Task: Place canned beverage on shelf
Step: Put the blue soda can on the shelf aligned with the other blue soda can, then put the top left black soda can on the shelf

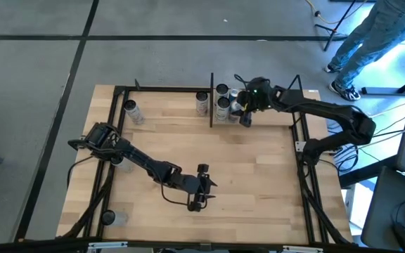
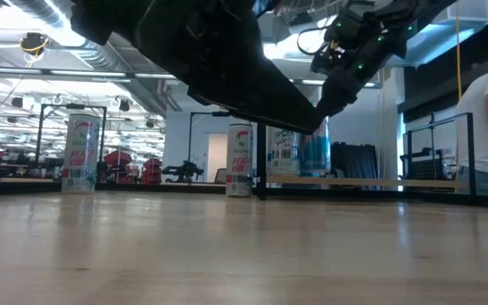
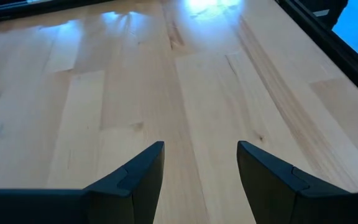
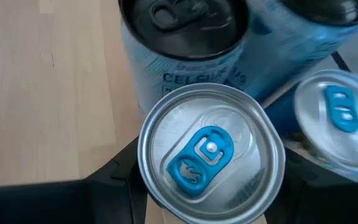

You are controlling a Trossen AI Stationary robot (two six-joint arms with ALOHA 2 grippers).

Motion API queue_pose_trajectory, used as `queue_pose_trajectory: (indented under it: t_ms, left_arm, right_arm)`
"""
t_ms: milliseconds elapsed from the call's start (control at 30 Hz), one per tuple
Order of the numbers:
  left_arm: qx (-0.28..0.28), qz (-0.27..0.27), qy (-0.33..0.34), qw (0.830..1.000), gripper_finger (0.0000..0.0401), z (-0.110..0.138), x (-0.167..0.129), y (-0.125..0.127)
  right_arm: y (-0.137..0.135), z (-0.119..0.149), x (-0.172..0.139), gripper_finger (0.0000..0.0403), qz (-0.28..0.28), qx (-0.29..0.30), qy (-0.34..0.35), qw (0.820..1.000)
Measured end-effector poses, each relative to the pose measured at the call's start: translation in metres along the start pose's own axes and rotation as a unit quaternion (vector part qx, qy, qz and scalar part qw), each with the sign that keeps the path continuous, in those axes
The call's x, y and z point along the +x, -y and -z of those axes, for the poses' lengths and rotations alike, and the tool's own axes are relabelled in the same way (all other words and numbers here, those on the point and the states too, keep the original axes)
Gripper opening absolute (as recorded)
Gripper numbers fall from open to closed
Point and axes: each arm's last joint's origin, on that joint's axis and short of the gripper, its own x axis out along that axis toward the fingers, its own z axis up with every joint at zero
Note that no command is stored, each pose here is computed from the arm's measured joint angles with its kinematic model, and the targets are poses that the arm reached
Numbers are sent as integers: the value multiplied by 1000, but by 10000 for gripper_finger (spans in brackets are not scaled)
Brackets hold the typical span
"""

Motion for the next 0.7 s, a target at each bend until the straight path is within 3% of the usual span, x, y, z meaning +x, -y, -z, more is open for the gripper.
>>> queue_pose_trajectory:
  t_ms: [300, 567, 700]
  left_arm:
    - [0, 0, 0, 1000, 194, 0, 0, 0]
    - [0, 0, 0, 1000, 194, 0, 0, 0]
    - [0, 0, 0, 1000, 194, 0, 0, 0]
  right_arm:
    - [2, 1, 10, 203, 0, 1, -4, 1000]
    - [1, 0, 6, 360, 0, 0, -2, 1000]
    - [-1, -4, -13, 391, 18, -4, 15, 1000]
